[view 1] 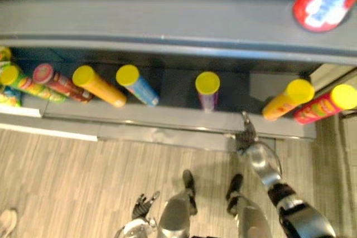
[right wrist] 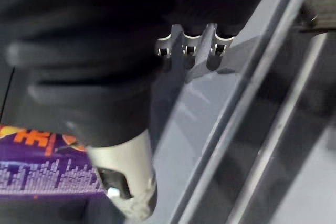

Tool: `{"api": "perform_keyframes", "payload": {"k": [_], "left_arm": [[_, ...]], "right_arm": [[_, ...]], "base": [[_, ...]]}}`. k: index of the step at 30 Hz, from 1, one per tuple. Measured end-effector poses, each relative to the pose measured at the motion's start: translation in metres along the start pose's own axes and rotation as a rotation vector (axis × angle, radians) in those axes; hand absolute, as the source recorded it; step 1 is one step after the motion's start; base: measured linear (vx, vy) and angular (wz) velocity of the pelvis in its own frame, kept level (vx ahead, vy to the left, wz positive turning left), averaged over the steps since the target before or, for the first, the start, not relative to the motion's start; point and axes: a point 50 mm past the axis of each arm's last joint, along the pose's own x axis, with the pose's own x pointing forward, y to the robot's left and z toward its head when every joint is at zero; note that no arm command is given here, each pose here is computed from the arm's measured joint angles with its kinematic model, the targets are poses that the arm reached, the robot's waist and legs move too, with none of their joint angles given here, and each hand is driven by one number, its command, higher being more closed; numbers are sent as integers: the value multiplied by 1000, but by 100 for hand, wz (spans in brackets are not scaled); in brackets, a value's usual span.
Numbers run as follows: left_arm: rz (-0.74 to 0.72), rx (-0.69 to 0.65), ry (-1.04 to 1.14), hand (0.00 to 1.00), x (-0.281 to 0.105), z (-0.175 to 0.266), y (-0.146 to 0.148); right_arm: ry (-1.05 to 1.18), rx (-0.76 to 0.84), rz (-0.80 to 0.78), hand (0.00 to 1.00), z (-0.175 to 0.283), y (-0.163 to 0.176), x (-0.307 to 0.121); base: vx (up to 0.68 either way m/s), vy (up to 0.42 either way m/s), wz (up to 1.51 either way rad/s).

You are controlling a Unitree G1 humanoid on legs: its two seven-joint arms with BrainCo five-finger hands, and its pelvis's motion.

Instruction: Put the gum and the chips on the shelf.

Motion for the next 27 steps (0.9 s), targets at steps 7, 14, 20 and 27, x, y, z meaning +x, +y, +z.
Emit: {"api": "perform_keyframes", "payload": {"k": [7,14,20,27], "left_arm": [[4,-10,93,0,-9,-23,17],[15,-13,147,0,-13,-33,28],[12,-51,194,0,-18,-48,33],[36,-125,245,0,-23,-62,35]], "right_arm": [[152,87,159,0,-54,15,-84],[361,165,276,0,-90,22,-138],[649,263,155,0,-134,11,-172],[928,373,-29,0,-171,-4,-209]], "base": [[100,41,-20],[23,-10,-10],[-6,-10,-6],[11,1,2]]}}
